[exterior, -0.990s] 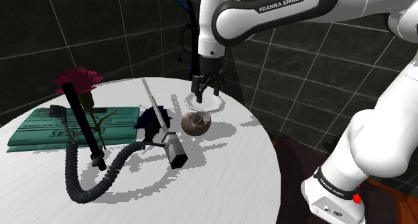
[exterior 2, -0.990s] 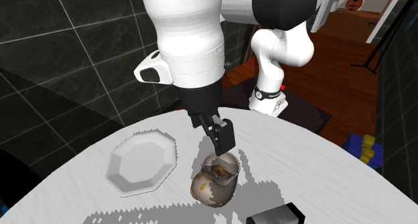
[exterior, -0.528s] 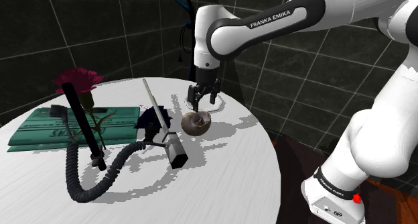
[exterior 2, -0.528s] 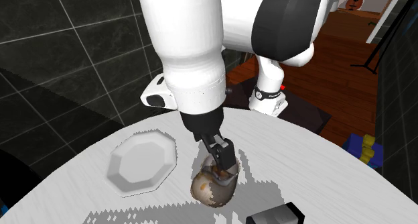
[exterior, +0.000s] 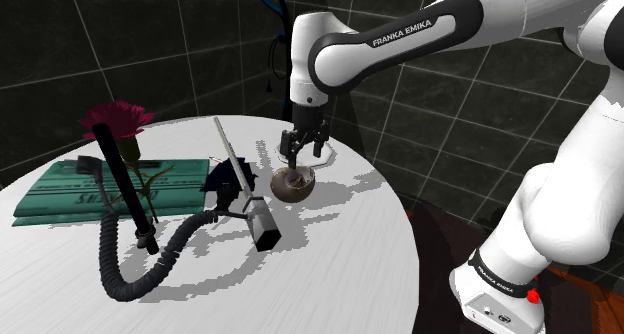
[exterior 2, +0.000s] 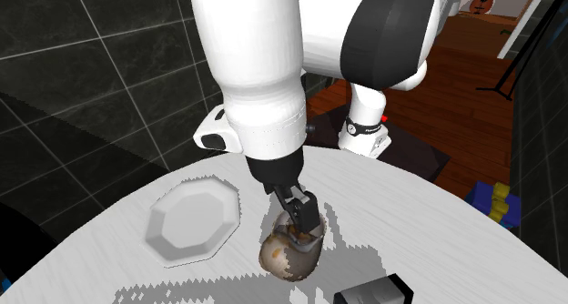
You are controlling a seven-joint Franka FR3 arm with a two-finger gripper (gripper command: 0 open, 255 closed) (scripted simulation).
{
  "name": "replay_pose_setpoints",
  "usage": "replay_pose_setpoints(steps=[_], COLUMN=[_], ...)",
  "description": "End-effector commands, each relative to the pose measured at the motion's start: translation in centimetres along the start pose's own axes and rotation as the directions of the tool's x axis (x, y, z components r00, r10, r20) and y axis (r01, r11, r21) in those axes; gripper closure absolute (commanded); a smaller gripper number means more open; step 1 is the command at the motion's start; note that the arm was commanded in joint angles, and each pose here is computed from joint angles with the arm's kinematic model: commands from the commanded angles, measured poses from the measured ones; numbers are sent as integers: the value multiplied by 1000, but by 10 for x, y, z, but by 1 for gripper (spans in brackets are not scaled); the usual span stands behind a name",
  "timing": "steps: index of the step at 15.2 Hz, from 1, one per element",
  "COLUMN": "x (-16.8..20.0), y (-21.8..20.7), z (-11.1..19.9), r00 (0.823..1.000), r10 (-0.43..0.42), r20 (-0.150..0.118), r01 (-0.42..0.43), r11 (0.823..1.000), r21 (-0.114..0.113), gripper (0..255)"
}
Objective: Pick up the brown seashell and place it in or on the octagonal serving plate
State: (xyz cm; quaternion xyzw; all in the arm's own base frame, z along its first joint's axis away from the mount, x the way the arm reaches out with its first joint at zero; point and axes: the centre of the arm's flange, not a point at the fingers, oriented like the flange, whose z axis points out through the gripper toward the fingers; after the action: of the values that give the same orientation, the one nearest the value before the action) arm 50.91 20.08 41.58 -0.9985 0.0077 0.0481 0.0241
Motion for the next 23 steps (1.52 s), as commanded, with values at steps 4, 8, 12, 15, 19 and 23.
replay_pose_setpoints(steps=[4, 8, 12, 15, 19, 23], x=[0, 0, -21, -50, -47, -45], y=[0, 0, -3, -13, -11, -9], z=[0, 0, -6, -7, 14, 28], r00=[1000, 1000, 987, 921, 921, 921], r10=[0, 0, 148, 350, 350, 350], r20=[0, 0, -68, -171, -171, -171], r01=[0, 0, -150, -362, -362, -362], r11=[1000, 1000, 988, 931, 931, 931], r21=[0, 0, -27, -46, -46, -46], gripper=[255, 255, 0, 0, 0, 0])
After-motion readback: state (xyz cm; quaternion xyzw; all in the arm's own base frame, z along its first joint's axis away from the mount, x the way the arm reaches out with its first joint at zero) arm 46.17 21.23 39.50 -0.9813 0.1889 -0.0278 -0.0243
